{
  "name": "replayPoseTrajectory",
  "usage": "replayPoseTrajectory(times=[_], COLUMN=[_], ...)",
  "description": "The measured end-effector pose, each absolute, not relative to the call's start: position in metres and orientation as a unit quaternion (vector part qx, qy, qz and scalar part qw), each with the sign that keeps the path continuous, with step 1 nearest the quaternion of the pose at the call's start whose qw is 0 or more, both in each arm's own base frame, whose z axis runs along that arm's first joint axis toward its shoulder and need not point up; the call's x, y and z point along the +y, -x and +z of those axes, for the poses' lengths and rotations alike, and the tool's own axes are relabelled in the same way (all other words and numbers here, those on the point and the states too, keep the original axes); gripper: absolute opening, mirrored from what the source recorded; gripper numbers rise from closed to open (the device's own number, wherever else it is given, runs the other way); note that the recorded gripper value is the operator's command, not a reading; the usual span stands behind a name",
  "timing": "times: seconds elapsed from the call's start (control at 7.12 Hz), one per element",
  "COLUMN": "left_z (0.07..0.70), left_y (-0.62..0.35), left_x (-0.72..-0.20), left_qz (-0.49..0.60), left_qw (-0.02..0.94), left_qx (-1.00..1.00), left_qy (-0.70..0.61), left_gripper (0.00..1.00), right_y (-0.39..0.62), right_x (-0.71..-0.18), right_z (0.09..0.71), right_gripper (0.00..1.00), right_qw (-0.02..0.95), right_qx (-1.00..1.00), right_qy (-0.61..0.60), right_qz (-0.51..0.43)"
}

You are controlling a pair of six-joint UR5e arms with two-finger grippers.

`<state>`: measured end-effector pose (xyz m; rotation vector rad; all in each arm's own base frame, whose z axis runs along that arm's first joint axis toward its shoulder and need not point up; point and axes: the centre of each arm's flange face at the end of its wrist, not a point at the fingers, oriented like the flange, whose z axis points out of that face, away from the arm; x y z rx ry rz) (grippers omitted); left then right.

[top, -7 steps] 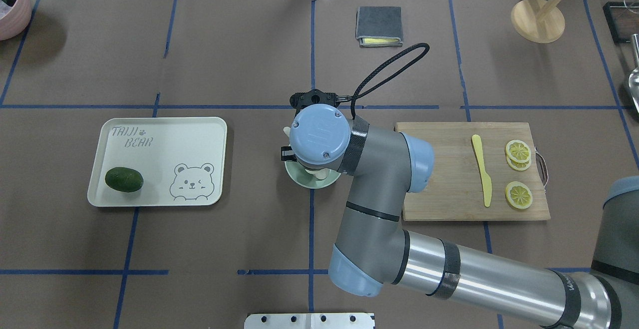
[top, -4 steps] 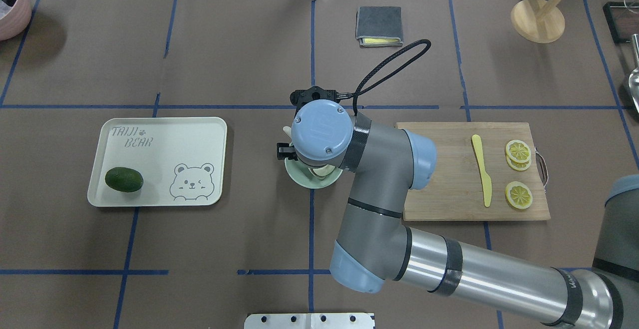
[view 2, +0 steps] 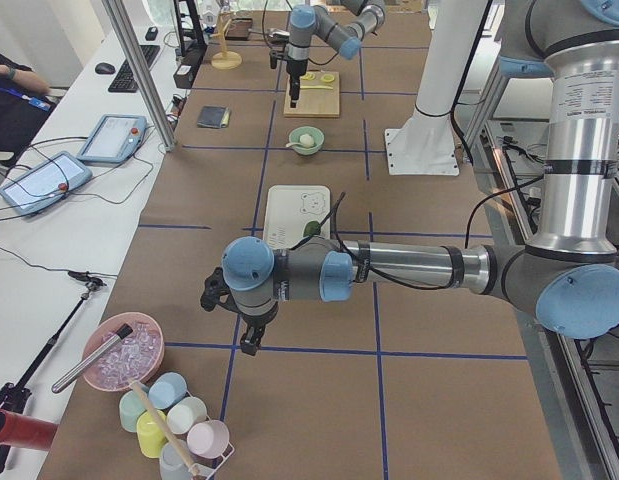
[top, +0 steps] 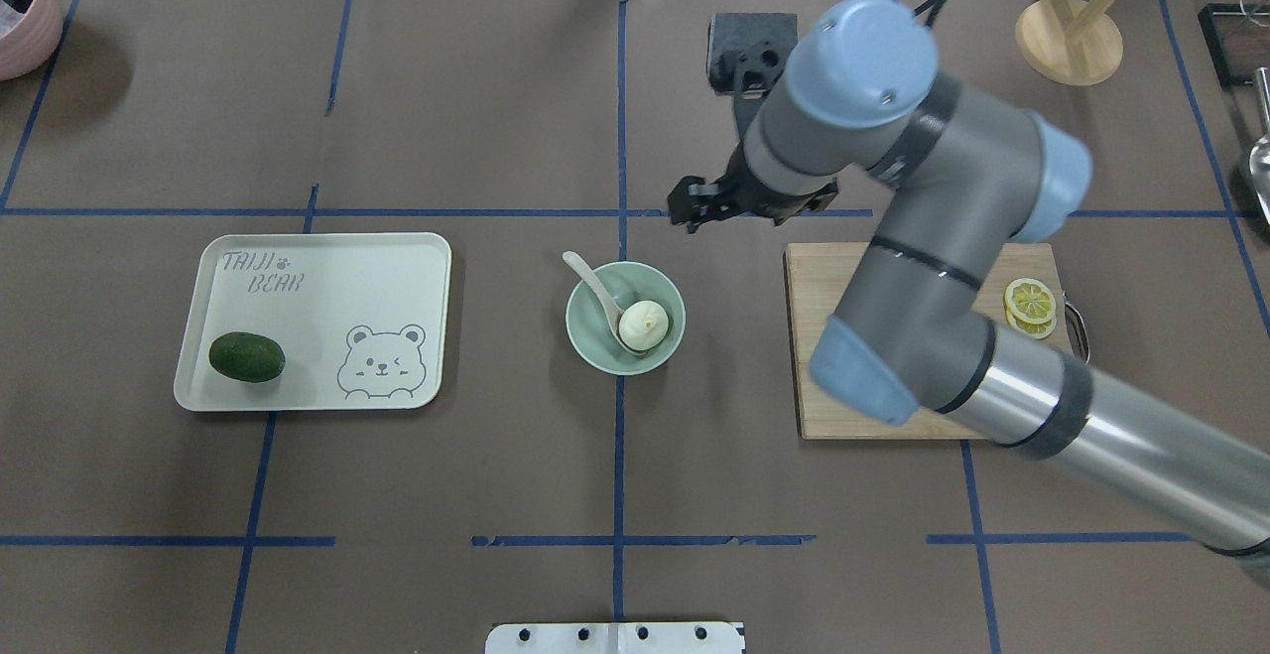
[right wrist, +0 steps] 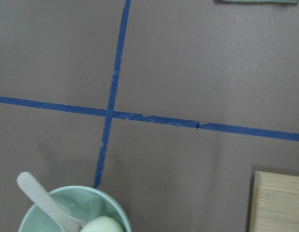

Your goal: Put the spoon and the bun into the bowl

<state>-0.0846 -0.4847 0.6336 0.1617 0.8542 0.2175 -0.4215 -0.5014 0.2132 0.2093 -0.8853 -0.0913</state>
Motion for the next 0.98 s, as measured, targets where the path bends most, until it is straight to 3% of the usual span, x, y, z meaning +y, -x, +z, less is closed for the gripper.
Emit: replayPoseTrajectory(times=[0.56,0.98], left_z=[0.637,0.64], left_y=[0.089,0.089], left_x=[-0.48,-0.468], left_qz=[0.105,0.108], left_qw=[0.913,0.914], left_qx=[0.386,0.384], left_qy=[-0.073,-0.074], left_gripper=[1.0,1.0], right_y=[0.175,0.016], right_x=[-0.549,-0.499], right_z=[0.407,0.536], right_gripper=[1.0,1.0], right_qw=[0.901,0.908], right_qx=[-0.381,-0.373], right_qy=[-0.12,-0.104], right_qz=[-0.172,-0.159])
